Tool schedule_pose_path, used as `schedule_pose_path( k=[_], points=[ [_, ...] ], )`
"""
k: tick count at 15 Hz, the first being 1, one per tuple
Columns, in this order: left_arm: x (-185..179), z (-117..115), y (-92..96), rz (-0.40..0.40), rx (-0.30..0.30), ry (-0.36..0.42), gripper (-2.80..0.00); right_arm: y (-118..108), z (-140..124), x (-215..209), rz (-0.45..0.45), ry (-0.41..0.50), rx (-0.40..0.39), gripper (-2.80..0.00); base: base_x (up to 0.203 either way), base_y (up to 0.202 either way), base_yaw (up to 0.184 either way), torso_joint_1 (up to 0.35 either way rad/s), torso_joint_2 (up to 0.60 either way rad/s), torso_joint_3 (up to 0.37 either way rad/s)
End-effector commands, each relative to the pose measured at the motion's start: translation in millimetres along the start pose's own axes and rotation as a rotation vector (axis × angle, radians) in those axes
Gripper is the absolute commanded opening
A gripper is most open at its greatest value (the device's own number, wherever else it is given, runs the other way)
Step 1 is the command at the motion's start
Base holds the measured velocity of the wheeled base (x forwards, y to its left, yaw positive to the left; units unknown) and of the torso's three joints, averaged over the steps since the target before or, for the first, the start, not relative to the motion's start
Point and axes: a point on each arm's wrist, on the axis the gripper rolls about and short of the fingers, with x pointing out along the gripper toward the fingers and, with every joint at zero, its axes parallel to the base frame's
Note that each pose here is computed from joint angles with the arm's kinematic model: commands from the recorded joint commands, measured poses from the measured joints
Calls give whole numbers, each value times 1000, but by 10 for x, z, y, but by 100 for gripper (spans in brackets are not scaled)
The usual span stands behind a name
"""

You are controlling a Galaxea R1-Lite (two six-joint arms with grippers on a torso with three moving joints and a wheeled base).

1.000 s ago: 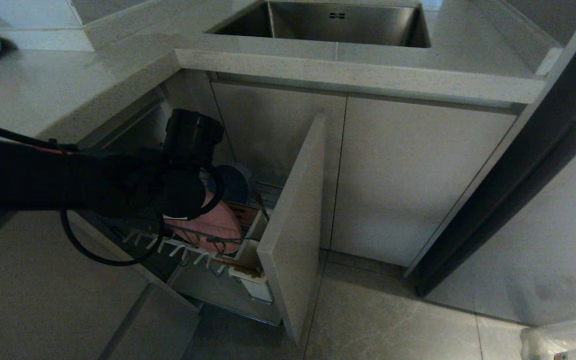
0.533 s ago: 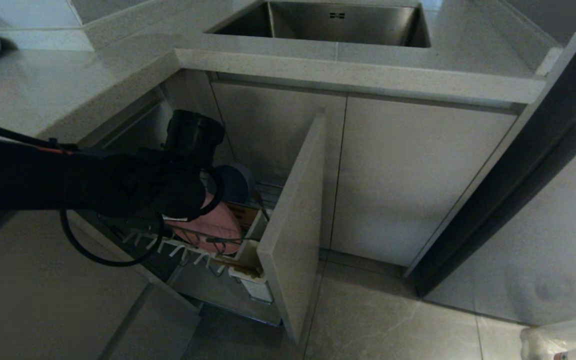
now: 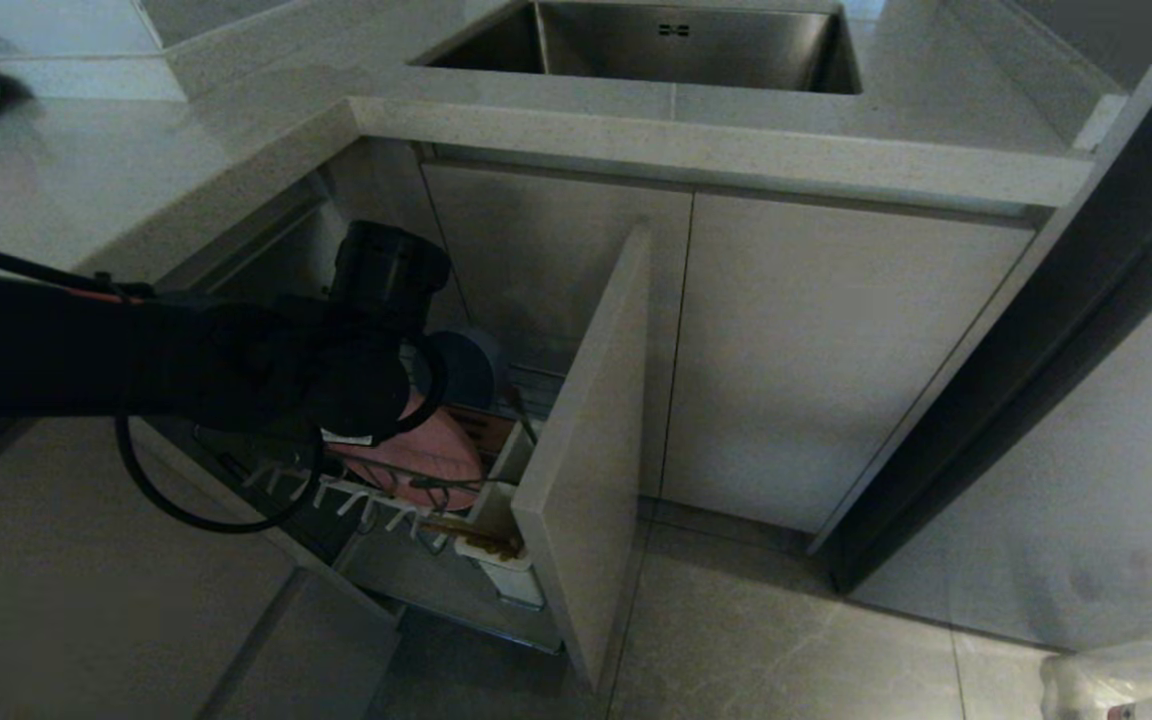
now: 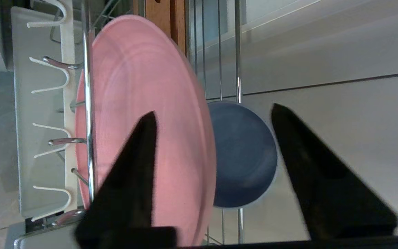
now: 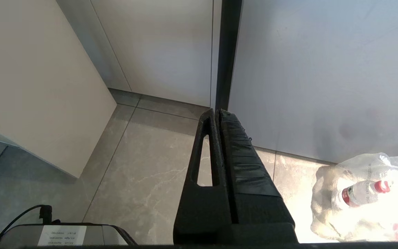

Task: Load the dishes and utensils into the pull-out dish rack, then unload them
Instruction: Pick up the plate and place it in the cupboard

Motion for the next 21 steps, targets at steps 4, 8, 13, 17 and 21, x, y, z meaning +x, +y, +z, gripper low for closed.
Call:
schedule_pose_path(
  k=[4,8,13,17,21],
  points=[
    [-177,92,-70,-10,2,9,0,0,0,0,0,0,0,-280,0,0,0,0,0,0],
    [-423,247,-125,-31,7,38,0,0,1,1,0,1,0,-280,0,0,0,0,0,0],
    [-674,397,-155,-44,31,70,-280,0,1,0,0,1,0,-280,0,0,0,0,0,0],
    [-1016,639,-317,-82,49,111,-280,0,0,-1,0,0,0,-280,0,0,0,0,0,0],
    [-1424,1164,-678,-239,26,107,-280,0,0,-1,0,0,0,-280,0,0,0,0,0,0]
  ],
)
